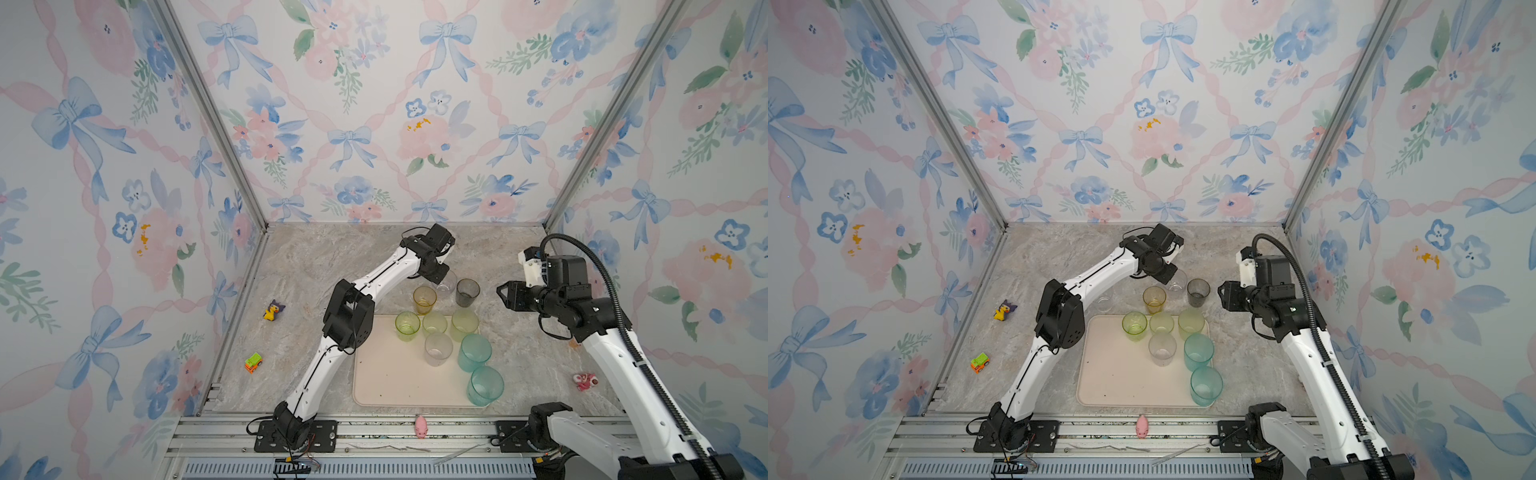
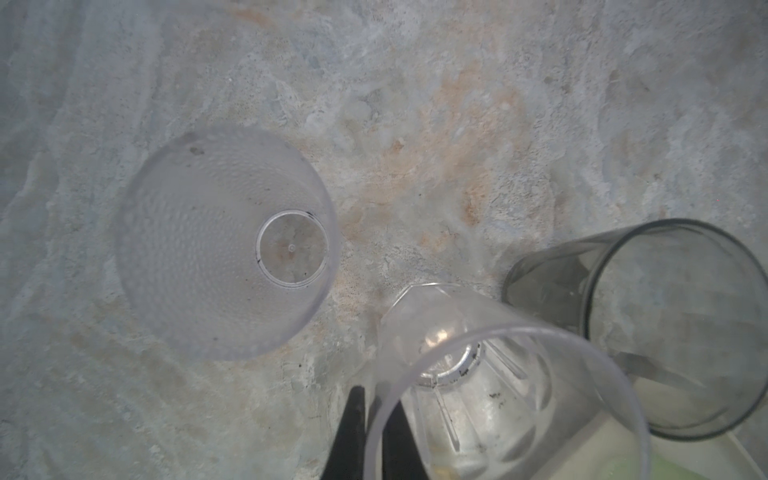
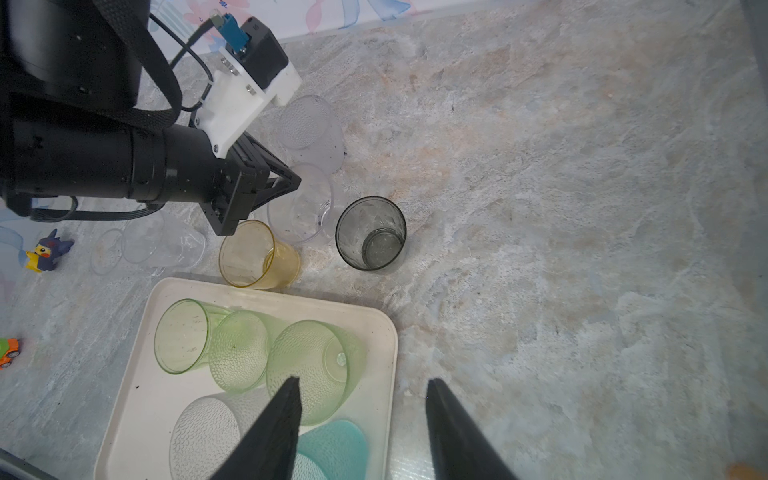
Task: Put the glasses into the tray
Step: 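Close the left gripper on the clear faceted cup and lift it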
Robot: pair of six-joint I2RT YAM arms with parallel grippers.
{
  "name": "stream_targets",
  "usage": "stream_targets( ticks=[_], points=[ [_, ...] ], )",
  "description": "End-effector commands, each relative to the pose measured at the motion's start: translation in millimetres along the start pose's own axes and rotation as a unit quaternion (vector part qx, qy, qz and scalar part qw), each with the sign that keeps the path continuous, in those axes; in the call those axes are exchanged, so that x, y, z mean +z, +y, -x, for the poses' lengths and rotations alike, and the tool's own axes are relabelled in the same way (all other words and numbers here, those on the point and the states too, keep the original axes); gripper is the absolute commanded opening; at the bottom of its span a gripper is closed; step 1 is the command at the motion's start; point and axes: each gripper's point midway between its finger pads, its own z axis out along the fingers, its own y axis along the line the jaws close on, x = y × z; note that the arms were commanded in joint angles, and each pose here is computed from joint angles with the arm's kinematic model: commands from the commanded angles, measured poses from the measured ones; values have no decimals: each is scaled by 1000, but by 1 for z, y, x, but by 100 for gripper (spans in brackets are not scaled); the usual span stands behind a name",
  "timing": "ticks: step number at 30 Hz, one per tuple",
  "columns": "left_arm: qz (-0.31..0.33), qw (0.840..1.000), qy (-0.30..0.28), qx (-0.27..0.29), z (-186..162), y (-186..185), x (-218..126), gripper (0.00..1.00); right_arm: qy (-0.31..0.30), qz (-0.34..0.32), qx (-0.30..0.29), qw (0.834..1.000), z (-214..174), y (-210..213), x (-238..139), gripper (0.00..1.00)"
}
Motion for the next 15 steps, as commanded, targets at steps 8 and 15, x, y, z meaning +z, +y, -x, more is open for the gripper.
stream_targets(
  ticks=[8,15],
  points=[
    [3,999,-26,18,15,-3,-33,0,0,9,2,1000,0,1,2,52],
    [18,999,-39,23,19,1,-58,0,0,13,4,1000,0,2,1,51]
  ],
)
